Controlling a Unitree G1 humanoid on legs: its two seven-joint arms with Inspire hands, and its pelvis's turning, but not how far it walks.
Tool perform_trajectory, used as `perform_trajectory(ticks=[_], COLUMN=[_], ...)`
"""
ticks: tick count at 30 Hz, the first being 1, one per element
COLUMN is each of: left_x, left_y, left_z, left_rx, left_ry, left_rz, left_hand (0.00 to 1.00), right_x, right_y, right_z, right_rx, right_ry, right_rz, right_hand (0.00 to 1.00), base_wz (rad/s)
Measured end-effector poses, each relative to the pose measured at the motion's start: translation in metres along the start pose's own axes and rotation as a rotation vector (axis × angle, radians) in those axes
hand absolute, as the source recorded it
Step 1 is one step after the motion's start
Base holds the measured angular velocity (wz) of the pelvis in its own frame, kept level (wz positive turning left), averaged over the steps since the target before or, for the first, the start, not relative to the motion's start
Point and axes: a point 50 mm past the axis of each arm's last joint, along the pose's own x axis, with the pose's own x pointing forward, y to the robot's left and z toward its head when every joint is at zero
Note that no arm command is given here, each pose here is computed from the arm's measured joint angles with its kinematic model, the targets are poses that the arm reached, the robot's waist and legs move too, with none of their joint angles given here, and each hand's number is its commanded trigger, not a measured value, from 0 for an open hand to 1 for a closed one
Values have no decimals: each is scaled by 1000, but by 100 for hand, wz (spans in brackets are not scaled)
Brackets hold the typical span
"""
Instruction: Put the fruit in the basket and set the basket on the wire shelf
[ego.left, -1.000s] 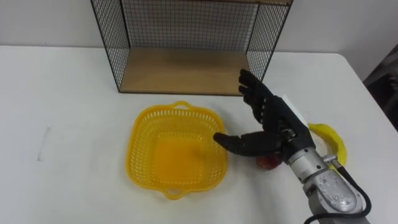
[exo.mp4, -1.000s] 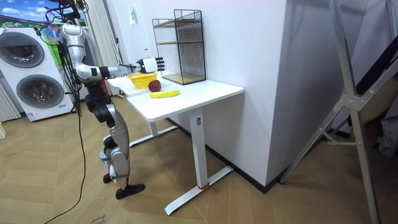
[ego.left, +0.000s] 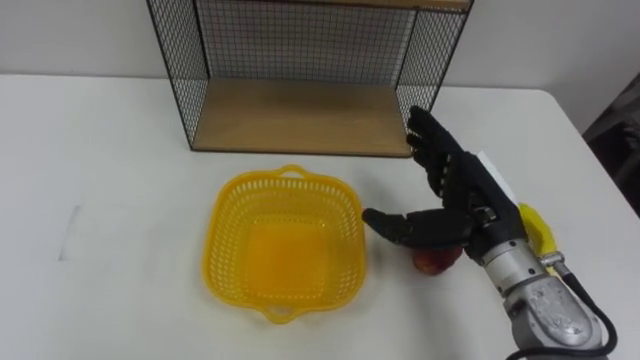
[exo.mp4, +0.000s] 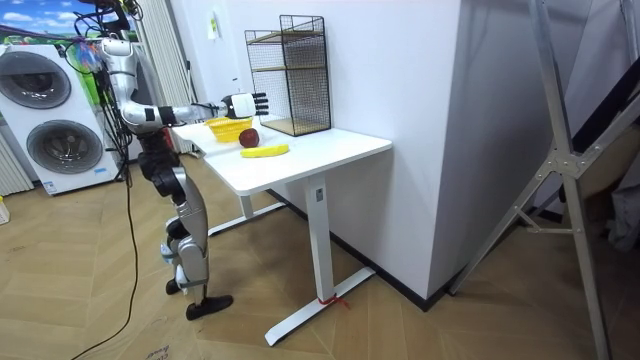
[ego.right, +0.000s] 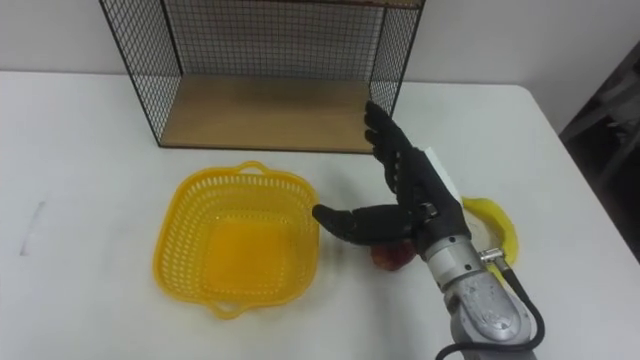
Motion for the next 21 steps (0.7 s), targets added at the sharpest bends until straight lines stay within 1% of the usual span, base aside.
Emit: perform_trajectory(ticks=[11,16,21], left_x=[0,0,0], left_y=[2,2,2], left_z=[2,0,0], left_rx=[1,1,1], left_ry=[-9,-3,0], left_rz=[9,16,17], left_hand=[0,0,0], right_x=[0,-3,-3], right_y=[-2,-4,-5], right_z=[-2,-15,-18], right_rx=[-29,-19,-18], right_ry=[12,69,80], right_rz=[-26,-43,-46], right_hand=[0,0,0], base_wz=[0,0,-1])
